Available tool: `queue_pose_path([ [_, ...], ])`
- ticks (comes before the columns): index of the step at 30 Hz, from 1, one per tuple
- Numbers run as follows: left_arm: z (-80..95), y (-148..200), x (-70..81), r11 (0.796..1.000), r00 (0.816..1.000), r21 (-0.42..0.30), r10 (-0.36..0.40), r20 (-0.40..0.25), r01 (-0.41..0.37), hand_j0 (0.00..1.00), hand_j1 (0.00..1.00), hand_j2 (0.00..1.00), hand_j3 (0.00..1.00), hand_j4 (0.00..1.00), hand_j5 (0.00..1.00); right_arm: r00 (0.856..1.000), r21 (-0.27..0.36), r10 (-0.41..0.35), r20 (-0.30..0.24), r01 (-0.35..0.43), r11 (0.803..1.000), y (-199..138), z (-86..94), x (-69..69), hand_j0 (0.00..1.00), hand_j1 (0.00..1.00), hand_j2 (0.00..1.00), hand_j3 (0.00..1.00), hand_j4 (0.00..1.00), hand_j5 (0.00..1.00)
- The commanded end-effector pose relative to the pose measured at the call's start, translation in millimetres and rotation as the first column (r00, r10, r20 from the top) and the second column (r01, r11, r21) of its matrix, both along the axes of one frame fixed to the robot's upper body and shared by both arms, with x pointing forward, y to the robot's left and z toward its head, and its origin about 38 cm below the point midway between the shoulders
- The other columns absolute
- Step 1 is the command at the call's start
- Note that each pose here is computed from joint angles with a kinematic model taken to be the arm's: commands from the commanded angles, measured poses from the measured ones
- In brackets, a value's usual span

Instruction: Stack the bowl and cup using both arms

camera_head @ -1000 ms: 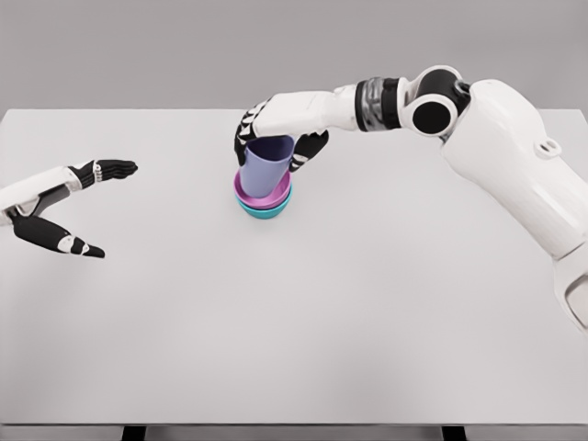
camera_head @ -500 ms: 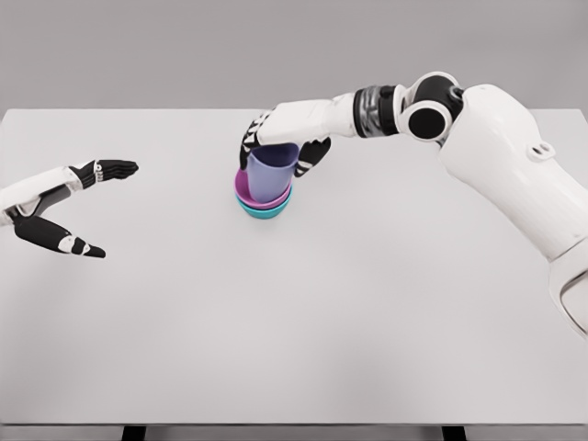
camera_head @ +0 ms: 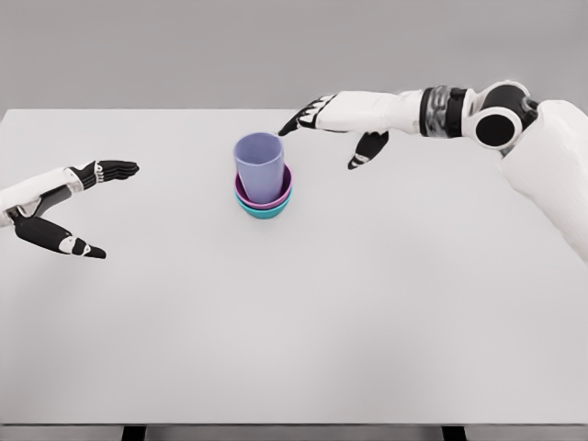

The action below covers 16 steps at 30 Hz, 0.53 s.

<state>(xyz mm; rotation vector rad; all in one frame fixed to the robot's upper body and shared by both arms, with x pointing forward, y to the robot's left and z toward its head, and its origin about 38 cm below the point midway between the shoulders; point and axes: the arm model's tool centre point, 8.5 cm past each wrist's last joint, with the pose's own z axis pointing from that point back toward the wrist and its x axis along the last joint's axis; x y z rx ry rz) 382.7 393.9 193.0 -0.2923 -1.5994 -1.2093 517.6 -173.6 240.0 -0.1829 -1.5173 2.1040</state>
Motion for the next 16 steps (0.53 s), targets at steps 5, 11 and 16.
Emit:
queue_pose_path([
  [5,3.0,2,1.7,1.0,1.0,-0.012,0.012,0.007,-0.012,1.0,1.0,1.0,1.0,1.0,1.0,0.946,-0.005,-0.322,-0.022,0.322,0.947,-167,-8.0,-15.0,1.0,1.0,1.0,1.0,1.0,1.0],
  [11,2.7,2,1.6,1.0,1.0,-0.011,0.013,0.009,-0.013,1.0,1.0,1.0,1.0,1.0,1.0,0.928,-0.047,-0.371,-0.043,0.369,0.928,-198,-20.1,-27.6,1.0,1.0,1.0,1.0,1.0,1.0],
  [16,2.5,2,1.7,1.0,1.0,-0.013,0.012,0.008,-0.012,1.0,1.0,1.0,1.0,1.0,1.0,0.927,-0.052,-0.373,-0.042,0.371,0.927,-200,-20.4,-29.3,1.0,1.0,1.0,1.0,1.0,1.0],
])
